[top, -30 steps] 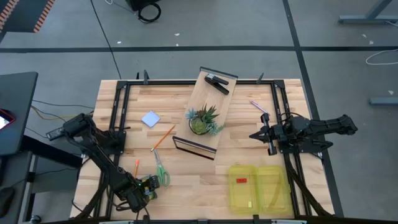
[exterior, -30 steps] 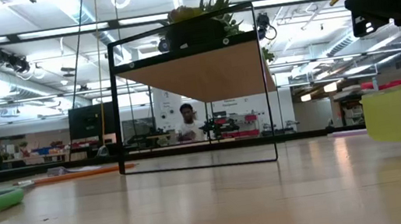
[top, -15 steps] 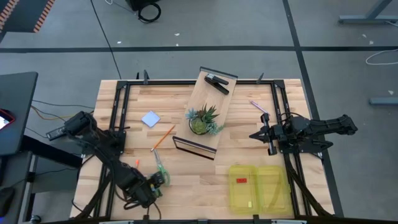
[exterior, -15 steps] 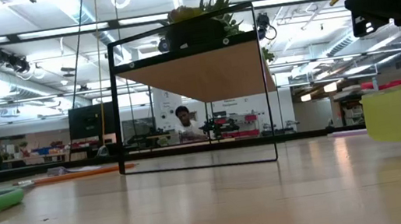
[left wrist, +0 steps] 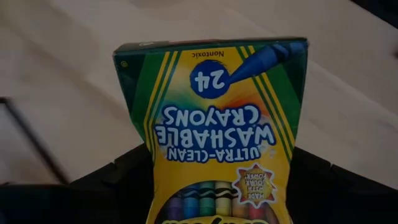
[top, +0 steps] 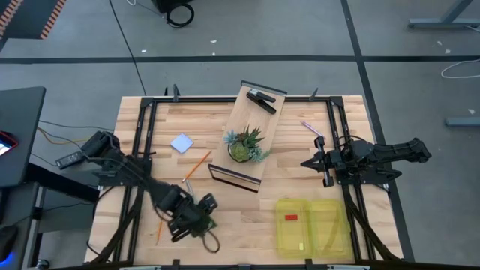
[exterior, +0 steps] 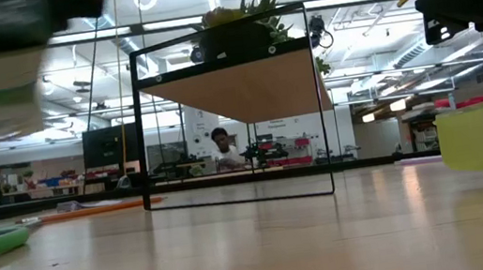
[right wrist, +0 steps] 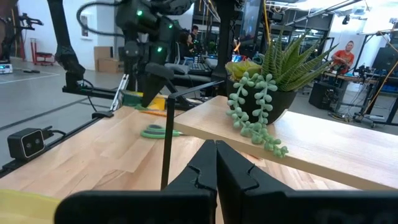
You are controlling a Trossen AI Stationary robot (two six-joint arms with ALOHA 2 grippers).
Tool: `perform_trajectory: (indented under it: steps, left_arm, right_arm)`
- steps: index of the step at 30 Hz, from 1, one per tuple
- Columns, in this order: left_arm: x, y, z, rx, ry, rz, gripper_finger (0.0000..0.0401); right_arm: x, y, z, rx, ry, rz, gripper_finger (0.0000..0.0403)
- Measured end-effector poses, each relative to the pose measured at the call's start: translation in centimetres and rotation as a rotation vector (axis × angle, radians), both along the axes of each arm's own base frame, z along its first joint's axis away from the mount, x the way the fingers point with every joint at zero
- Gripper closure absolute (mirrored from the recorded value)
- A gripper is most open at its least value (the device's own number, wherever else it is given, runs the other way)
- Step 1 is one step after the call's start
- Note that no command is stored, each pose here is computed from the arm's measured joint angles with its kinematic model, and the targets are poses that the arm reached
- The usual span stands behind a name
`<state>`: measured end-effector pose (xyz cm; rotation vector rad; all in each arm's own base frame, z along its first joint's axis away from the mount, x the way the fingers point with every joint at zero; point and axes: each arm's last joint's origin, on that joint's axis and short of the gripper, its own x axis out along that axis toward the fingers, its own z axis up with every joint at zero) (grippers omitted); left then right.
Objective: Pack school essentials
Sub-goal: Put the yellow crayon box into the yellow supply box
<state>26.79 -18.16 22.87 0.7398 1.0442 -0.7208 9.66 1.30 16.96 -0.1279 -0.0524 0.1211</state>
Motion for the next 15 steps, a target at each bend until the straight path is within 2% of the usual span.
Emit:
perform_trajectory:
  steps: [9,15]
  left_arm:
    - [3.7,3.1,2.5,-0.047,-0.156,0.058,0.0111]
    - [5.4,3.7,3.7,-0.082,-0.272,0.063,0.0111]
  right_arm:
    - [0.0,0.0,0.0,0.0,0.0,0.0,0.0395]
    - [0.0,0.0,0.0,0.0,0.0,0.0,0.0395]
